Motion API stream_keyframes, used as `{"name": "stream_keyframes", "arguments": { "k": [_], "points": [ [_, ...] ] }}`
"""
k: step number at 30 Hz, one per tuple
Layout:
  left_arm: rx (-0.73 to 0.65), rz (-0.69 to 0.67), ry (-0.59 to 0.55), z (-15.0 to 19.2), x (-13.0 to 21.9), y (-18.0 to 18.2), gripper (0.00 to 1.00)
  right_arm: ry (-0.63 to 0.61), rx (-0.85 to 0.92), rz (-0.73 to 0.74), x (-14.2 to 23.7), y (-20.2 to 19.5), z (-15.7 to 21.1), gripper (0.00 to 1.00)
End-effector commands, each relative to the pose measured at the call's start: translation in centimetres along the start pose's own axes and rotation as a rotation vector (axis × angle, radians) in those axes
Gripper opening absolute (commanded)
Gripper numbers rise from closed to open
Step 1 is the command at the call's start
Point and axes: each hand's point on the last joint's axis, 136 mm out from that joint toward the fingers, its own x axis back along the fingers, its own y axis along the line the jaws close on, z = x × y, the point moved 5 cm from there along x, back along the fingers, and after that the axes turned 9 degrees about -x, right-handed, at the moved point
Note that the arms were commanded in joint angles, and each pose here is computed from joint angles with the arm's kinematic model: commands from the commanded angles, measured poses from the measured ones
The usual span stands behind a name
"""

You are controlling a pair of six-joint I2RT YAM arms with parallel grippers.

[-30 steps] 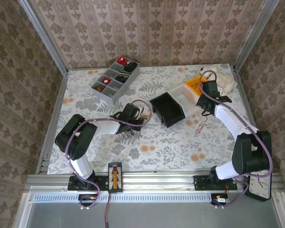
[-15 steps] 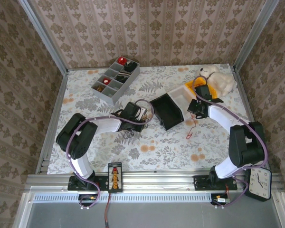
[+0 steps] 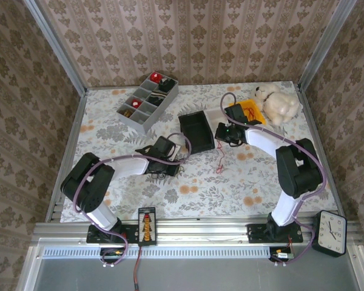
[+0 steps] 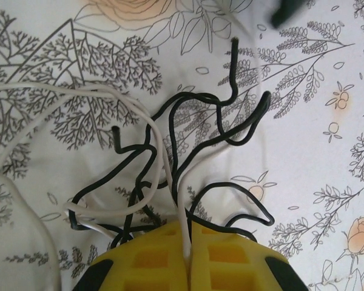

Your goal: Untangle the cables

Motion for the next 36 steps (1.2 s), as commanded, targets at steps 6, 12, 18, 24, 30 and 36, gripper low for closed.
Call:
{"name": "stream_keyframes", "arguments": {
  "k": [6, 12, 18, 24, 30, 36],
  "points": [
    [-0.015, 0.036, -0.008, 0.2, -0.1, -0.3, 0.0, 0.017, 0.079, -0.308, 1.1, 6.2, -1.0, 0.07],
    [-0.04, 0.12, -0.058, -2.3, -0.5, -0.6, 0.0, 0.075, 0.116, -0.305, 1.4, 6.3, -0.3, 0.06],
    [-0.012, 0.14, -0.147, -5.5, -0.5, -0.2, 0.0, 0.093, 0.108, -0.227, 1.9, 3.2, 2.0, 0.06],
    [0.026, 0.036, -0.124, -6.3, -1.5, 1.1, 0.0, -0.019, 0.049, -0.311, 6.3, 3.5, -0.8, 0.06],
    [0.052, -0.002, -0.123, -6.2, -1.8, 1.5, 0.0, -0.26, 0.017, -0.238, 10.9, 2.6, -7.2, 0.06],
    [0.051, -0.01, -0.118, -5.9, -1.9, 1.3, 0.0, -0.49, 0.029, -0.079, 12.7, 1.2, -14.6, 0.07]
  ]
}}
